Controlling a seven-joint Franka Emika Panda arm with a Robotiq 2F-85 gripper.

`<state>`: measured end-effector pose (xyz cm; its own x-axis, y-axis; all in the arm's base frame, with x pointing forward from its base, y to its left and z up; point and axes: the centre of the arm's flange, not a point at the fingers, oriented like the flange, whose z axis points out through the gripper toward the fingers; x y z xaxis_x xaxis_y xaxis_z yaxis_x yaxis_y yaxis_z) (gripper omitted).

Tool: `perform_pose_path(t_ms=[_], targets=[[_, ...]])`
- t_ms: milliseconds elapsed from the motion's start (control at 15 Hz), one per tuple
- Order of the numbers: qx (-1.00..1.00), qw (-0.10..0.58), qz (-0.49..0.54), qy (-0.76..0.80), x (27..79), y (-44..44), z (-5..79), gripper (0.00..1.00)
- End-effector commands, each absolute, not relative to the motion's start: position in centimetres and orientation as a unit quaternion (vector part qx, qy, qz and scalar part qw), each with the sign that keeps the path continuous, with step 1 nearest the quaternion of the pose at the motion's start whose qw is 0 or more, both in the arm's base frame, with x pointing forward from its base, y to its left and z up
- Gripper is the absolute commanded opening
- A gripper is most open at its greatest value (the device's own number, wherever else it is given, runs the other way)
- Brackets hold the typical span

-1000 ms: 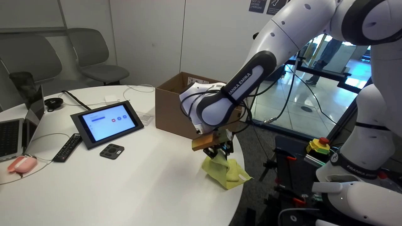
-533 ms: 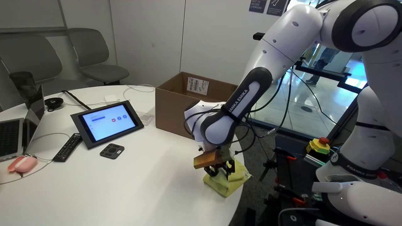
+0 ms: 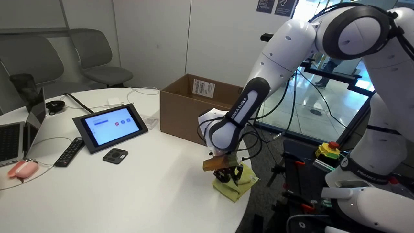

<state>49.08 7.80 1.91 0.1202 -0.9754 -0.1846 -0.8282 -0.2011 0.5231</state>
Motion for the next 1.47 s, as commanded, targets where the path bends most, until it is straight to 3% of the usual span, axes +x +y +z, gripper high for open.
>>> perform_pose_path(t_ms=[0, 467, 1067, 1400], targets=[[0.736, 0.132, -0.250, -0.616, 49.0, 7.0, 1.7, 0.47], [0.756, 0.122, -0.238, -0.598, 50.1, 8.0, 2.9, 1.00], [0.831, 0.032, -0.081, -0.549, 55.6, 8.7, 12.0, 1.00], [0.836, 0.020, -0.057, -0.545, 55.2, 9.0, 15.2, 1.00]])
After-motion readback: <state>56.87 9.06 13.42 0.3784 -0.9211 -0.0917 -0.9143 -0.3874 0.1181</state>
